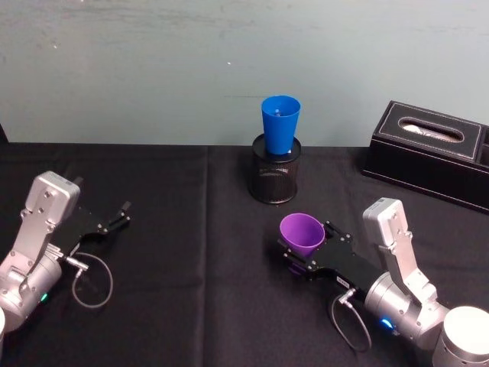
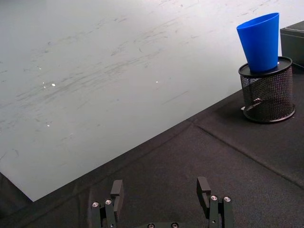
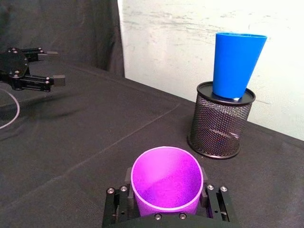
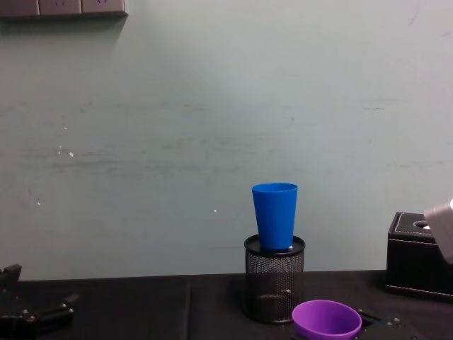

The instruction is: Pick up one cup with a gripper and tap it against the other cup.

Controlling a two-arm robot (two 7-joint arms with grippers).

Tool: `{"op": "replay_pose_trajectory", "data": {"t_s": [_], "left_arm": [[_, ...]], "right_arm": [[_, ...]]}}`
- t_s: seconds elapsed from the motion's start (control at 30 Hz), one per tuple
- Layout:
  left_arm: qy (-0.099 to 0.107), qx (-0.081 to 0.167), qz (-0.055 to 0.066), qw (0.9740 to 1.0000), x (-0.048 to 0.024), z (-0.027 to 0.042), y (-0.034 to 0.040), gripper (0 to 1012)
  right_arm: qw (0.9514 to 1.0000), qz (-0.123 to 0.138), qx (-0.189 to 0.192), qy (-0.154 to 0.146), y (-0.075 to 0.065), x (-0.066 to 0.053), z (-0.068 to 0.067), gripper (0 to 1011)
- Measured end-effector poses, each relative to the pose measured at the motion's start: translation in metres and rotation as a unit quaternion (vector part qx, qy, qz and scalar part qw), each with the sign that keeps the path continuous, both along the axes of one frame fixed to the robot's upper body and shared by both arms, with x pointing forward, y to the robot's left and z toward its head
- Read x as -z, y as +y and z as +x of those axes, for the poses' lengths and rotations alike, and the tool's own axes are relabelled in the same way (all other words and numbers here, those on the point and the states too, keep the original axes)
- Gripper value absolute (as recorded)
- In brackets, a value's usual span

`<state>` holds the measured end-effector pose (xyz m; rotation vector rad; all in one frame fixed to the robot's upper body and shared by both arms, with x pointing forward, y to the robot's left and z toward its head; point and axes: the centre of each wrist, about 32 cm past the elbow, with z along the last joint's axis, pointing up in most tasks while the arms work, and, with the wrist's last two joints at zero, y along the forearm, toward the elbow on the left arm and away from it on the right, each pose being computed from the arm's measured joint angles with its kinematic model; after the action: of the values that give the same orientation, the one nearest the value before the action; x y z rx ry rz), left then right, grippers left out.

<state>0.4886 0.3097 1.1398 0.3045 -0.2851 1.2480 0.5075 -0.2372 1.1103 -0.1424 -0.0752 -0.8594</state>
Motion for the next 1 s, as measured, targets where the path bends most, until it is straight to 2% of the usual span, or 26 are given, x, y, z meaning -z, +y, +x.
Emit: {"op": "replay_pose_trajectory", "data": {"t_s": [0.37,0.7,1.0], "left_arm": [[0.000,0.000,0.000,1.0000,0.0000,0.0000,0.0000,1011],[0.000,0.000,0.000,1.0000,0.0000,0.0000,0.0000,1011],[0.000,0.000,0.000,1.0000,0.0000,0.0000,0.0000,1011]], "right_arm": [[1.0000,0.002,0.003,-0.001,-0.001,-0.001,0.000,736],[0.9998,0.018,0.003,-0.003,-0.005,-0.008,-0.001,735],[0.9989,0.044,0.012,-0.010,-0.009,-0.019,-0.005,736]]}}
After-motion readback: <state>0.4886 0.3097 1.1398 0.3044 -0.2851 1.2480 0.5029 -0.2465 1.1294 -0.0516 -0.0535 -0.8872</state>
